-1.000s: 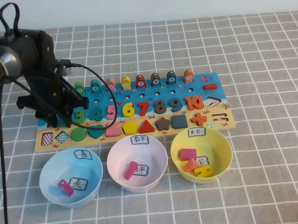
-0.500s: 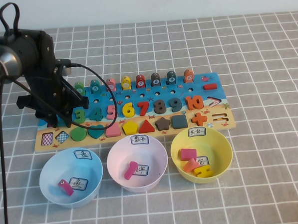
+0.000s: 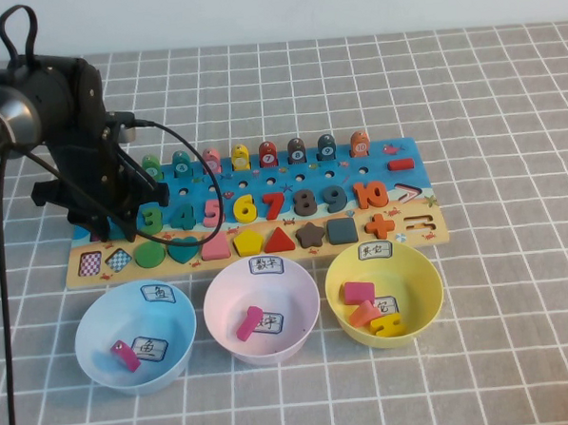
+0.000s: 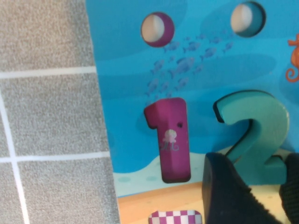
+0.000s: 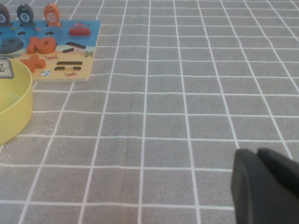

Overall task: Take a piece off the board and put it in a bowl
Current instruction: Pick up the "number 2"

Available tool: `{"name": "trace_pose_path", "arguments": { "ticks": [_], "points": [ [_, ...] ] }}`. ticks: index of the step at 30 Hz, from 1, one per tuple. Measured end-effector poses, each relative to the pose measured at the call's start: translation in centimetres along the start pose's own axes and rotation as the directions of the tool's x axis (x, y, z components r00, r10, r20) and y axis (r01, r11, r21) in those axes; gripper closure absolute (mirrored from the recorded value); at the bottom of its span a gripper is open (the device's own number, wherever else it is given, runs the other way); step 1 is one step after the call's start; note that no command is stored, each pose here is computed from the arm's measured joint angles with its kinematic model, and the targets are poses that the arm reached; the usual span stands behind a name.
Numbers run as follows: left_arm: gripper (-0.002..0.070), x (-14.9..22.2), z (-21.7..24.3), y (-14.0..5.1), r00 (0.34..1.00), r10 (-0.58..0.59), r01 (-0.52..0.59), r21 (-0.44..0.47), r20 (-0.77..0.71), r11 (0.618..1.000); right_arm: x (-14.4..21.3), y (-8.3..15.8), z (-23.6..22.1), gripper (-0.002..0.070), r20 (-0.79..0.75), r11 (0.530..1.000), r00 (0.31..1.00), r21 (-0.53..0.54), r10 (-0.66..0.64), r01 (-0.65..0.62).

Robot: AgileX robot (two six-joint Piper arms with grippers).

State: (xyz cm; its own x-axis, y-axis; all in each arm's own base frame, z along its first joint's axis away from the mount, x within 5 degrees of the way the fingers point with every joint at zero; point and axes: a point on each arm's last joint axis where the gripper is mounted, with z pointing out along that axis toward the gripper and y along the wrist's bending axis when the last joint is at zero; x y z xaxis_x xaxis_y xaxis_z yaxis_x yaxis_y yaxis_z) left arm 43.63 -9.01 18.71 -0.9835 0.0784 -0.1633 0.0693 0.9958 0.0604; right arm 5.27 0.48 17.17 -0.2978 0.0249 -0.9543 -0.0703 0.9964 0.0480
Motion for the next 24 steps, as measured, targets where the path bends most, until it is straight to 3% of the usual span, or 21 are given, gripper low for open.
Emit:
{"name": "trace_pose_path", "arguments": {
  "ticks": [24],
  "points": [
    [0.0464, -0.04, -0.92, 0.02, 1.000, -0.005, 0.005, 0.009, 0.024, 1.000, 0.00, 0.00, 0.00, 0.0694, 0.000, 1.000, 1.000, 0.000, 0.000, 0.000]
  ]
}}
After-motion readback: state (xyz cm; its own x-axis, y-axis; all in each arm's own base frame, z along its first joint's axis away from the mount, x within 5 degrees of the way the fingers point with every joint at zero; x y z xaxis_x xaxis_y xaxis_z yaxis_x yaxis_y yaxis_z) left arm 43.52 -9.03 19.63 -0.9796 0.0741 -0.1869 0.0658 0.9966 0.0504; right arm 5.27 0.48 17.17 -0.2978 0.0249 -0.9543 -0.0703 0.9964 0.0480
